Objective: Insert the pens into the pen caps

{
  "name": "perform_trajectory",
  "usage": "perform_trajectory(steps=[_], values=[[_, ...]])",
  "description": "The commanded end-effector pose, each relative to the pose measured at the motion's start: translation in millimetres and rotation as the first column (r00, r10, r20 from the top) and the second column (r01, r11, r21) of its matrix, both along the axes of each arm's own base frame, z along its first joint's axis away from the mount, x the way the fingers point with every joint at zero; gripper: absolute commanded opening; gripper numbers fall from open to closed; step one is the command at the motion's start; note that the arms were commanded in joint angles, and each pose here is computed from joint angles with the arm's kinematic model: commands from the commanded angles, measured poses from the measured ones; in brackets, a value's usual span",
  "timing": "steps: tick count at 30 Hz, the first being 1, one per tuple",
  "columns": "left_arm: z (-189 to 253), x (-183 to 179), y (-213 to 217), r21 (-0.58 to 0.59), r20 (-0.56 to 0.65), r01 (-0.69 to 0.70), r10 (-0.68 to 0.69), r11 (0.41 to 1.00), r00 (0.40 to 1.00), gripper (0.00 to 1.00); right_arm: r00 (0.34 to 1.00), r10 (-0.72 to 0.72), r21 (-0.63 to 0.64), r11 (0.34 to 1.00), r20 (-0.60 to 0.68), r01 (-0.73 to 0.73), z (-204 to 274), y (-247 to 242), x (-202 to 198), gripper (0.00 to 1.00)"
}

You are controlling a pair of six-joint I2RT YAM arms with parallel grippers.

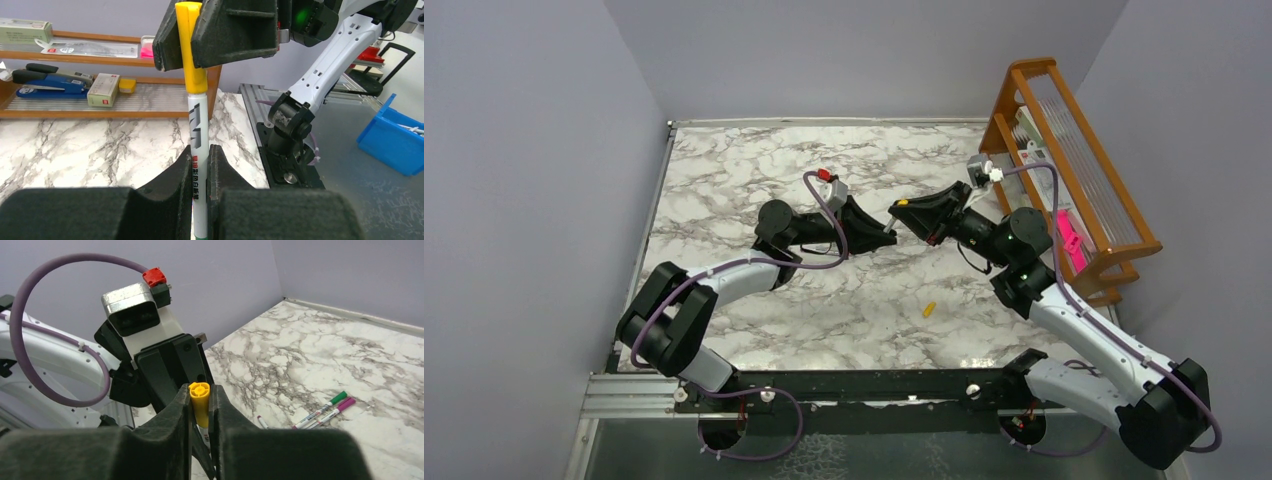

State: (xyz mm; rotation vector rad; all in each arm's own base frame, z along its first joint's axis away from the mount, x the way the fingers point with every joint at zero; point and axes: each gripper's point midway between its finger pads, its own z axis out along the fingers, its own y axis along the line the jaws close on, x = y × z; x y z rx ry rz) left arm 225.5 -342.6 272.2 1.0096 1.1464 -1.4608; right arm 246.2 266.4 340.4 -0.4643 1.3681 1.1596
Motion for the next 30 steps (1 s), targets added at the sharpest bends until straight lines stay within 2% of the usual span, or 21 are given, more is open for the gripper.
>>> perform_trajectory(steps=[1, 8, 14, 20, 30], values=[[-2, -5, -1, 0.005, 0.025, 0.031, -0.031, 1.0, 0.999, 0.0, 0.999, -0.004, 0.037, 0.999, 0.049, 0.002, 21, -1, -1, 0.03], [10, 4, -7, -0.015, 0.011, 0.035, -0.035, 0.999, 0.999, 0.0, 1.0, 0.025, -0.031, 0.999, -0.016, -0.026, -14, 2, -4, 0.01], [33, 7, -11, -0.081, 0.044, 0.057, -0.054, 0.995, 0.998, 0.0, 0.986, 0.11, -0.052, 0.992, -0.129, -0.118, -55, 7, -21, 0.01], [60, 14, -13, -0.111, 0.088, 0.1, -0.091, 0.989, 0.992, 0.0, 0.943, 0.182, -0.081, 0.974, -0.28, -0.212, -103, 8, -43, 0.01], [93, 14, -14, -0.183, 0.131, 0.118, -0.095, 0.976, 0.987, 0.0, 0.92, 0.113, -0.139, 0.974, -0.376, -0.177, -153, -5, -51, 0.01]])
